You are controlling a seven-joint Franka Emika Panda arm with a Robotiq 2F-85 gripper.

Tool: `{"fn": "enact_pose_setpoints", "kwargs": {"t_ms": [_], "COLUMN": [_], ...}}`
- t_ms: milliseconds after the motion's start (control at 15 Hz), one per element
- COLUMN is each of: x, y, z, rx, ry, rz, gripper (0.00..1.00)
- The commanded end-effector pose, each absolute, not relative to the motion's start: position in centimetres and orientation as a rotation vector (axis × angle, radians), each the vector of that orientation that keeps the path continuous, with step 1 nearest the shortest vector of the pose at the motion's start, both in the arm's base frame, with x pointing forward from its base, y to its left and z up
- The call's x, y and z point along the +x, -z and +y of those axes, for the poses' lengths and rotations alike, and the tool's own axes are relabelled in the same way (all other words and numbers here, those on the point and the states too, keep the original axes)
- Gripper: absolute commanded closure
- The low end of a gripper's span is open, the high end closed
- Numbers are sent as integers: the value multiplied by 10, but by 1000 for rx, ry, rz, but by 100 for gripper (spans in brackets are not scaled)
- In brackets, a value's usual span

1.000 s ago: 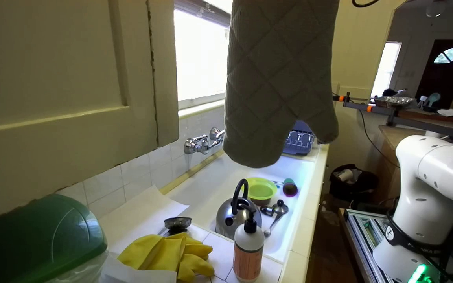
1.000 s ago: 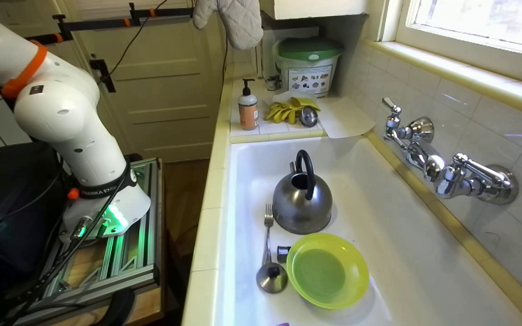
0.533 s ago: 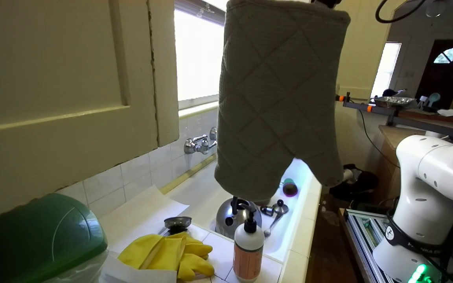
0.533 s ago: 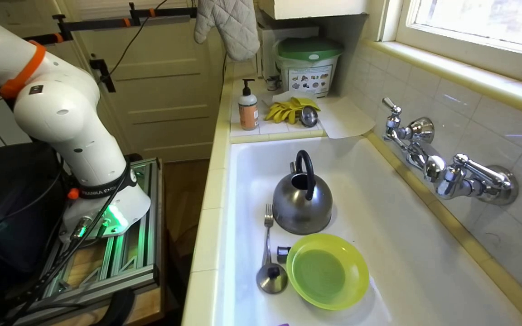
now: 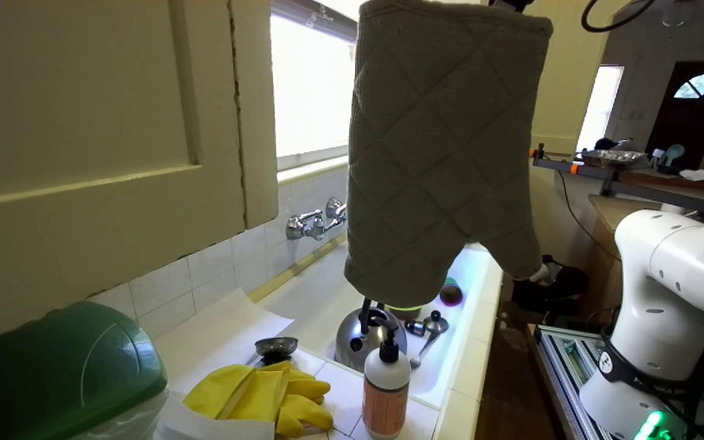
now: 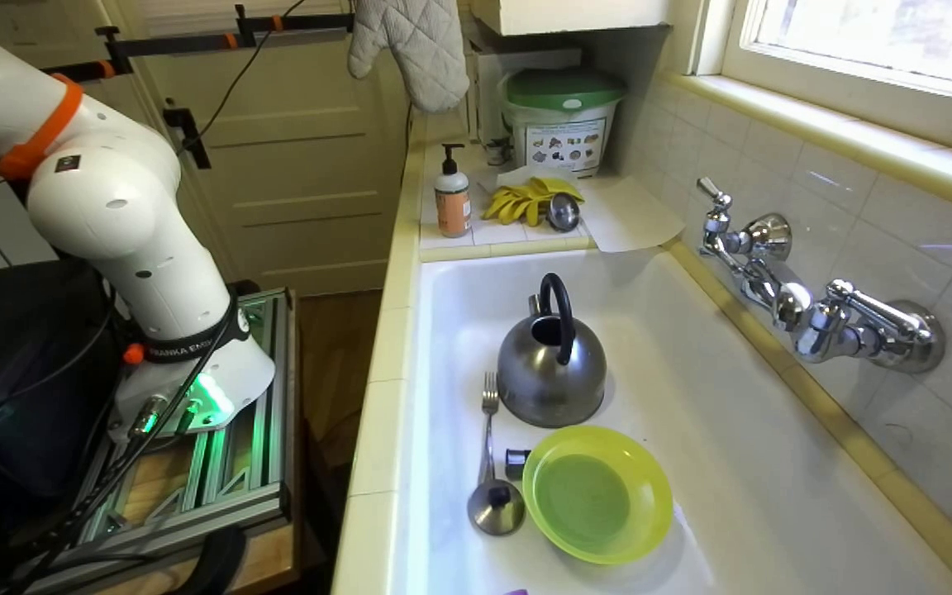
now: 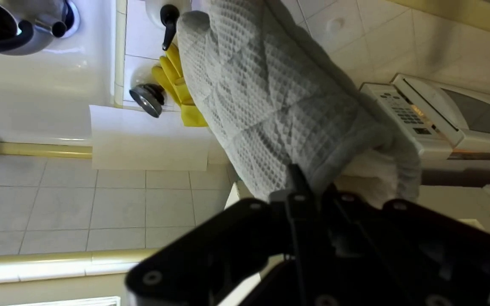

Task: Put the grey oven mitt on the left side of the countertop.

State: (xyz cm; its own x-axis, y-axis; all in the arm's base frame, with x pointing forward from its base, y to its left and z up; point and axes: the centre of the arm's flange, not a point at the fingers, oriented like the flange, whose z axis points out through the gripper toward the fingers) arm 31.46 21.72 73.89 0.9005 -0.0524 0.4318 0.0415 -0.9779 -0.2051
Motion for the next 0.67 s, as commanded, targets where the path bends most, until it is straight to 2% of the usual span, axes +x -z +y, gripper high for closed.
{"fn": "enact_pose_setpoints", "kwargs": {"t_ms": [0, 600], "x": [322, 365], "y": [-721, -633], "z": [230, 288], "rx": [-2849, -2849], "ry": [658, 655], "rz": [41, 296], "gripper": [98, 98]}}
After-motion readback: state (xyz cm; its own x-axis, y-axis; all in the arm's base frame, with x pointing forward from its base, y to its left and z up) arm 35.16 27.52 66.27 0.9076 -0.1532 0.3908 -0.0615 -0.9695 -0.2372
